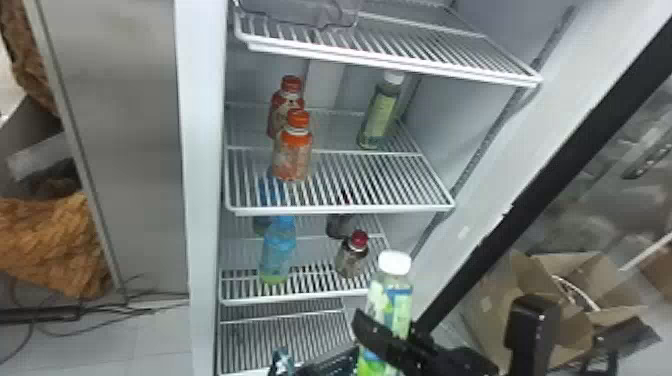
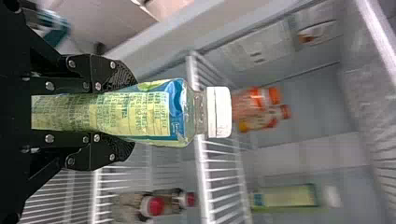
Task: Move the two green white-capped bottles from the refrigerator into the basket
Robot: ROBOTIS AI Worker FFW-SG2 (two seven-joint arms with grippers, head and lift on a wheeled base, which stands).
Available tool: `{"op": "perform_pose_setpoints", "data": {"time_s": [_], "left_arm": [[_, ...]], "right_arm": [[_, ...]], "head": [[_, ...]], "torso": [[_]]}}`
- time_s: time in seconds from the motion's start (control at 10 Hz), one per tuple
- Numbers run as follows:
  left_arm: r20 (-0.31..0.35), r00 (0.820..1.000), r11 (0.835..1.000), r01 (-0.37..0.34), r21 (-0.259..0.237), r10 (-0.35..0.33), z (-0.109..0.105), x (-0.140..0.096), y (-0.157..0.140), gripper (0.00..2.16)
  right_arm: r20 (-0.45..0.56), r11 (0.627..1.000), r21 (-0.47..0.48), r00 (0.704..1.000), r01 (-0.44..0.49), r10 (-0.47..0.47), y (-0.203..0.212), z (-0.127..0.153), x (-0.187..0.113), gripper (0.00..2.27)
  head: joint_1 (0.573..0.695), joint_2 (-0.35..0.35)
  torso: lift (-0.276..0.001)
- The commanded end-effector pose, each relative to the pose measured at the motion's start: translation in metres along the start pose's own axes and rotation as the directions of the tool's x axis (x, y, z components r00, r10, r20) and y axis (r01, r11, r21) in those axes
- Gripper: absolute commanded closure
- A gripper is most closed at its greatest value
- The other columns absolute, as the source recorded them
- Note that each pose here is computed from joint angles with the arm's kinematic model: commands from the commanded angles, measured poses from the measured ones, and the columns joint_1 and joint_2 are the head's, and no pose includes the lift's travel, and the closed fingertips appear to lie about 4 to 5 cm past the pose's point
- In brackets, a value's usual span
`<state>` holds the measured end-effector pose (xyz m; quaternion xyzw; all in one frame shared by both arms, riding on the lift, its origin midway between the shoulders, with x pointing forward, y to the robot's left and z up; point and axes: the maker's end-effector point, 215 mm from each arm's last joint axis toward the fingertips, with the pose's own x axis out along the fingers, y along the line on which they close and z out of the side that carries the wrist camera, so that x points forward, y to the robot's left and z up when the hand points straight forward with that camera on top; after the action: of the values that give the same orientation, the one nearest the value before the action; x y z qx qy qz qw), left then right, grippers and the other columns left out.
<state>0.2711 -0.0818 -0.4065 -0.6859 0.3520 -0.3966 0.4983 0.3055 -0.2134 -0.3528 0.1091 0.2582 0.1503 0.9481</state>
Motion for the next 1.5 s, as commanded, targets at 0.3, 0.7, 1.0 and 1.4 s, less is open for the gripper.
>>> {"op": "perform_pose_setpoints", "data": {"time_s": [0.3, 0.7, 1.0, 1.4], "left_arm": [[-0.006, 1.0, 1.0, -0.004, 0.002, 0.004, -0.001, 0.001, 0.001, 1.21], [-0.005, 1.0, 1.0, -0.002, -0.001, 0.002, -0.001, 0.001, 0.001, 1.22], [-0.006, 1.0, 1.0, -0.002, -0.002, 0.002, -0.002, 0.001, 0.001, 1.22], [0.002, 1.0, 1.0, 0.001, -0.01, -0.001, -0.001, 0.0, 0.001, 1.22]], "right_arm": [[-0.275, 0.993, 0.121, 0.961, 0.012, 0.021, -0.01, -0.088, 0.001, 1.07], [-0.331, 0.988, 0.155, 0.941, -0.022, 0.073, 0.002, -0.107, 0.004, 0.79], [-0.303, 0.991, 0.131, 0.95, -0.031, 0.07, -0.002, -0.099, 0.008, 0.39], [-0.086, 0.999, 0.034, 0.996, -0.014, 0.017, -0.02, -0.035, 0.018, 0.34]], "head": [[0.695, -0.35], [0.695, -0.35], [0.695, -0.35], [0.695, -0.35]], "torso": [[-0.004], [-0.004], [-0.004], [-0.004]]}}
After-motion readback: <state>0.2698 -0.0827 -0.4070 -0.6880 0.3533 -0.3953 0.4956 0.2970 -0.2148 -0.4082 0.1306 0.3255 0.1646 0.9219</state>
